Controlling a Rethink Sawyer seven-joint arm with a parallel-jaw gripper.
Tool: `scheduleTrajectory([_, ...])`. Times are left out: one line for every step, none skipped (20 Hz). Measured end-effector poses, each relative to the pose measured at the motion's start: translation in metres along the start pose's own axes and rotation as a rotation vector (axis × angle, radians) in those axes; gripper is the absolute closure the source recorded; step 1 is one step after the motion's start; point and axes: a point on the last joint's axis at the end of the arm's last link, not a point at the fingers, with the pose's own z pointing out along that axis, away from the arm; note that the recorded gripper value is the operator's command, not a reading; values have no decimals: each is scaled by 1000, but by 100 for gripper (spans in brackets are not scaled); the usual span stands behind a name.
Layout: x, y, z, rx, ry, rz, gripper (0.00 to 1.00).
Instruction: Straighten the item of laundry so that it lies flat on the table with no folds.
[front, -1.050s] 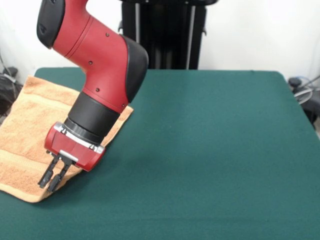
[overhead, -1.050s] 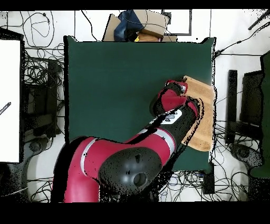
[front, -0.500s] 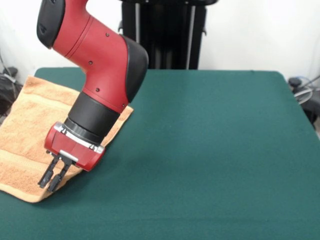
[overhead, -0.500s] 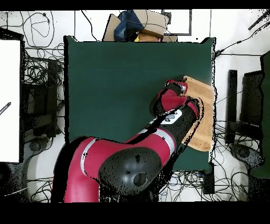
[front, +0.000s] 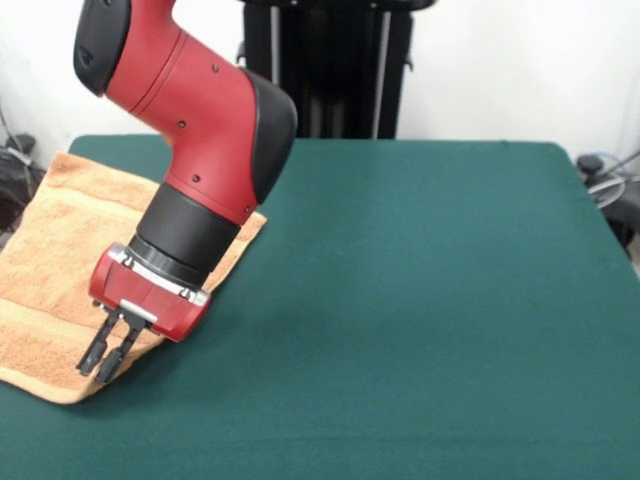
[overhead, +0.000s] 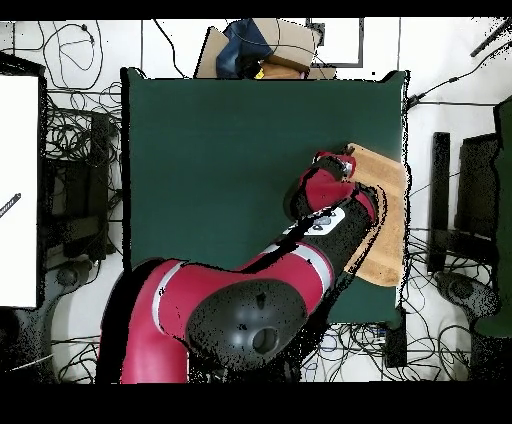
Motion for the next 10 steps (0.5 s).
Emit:
scheduleTrajectory([-1, 0, 0, -1, -3, -3, 100])
scheduleTrajectory([-1, 0, -1, -2, -4, -4, 100])
scheduleTrajectory([-2, 0, -2, -3, -8, -8, 100])
scheduleTrajectory([-2, 0, -3, -4, -9, -9, 100])
scheduleTrajectory([-3, 0, -5, -4, -11, -9, 100])
scheduleTrajectory([-4, 1, -6, -5, -13, -10, 100])
scheduleTrajectory([-6, 2, -9, -6, -17, -10, 100])
scheduleTrajectory([-10, 4, -14, -7, -21, -11, 100])
scheduleTrajectory([-11, 4, -17, -7, -21, -11, 100])
scheduleTrajectory([-11, 5, -19, -7, -21, -11, 100])
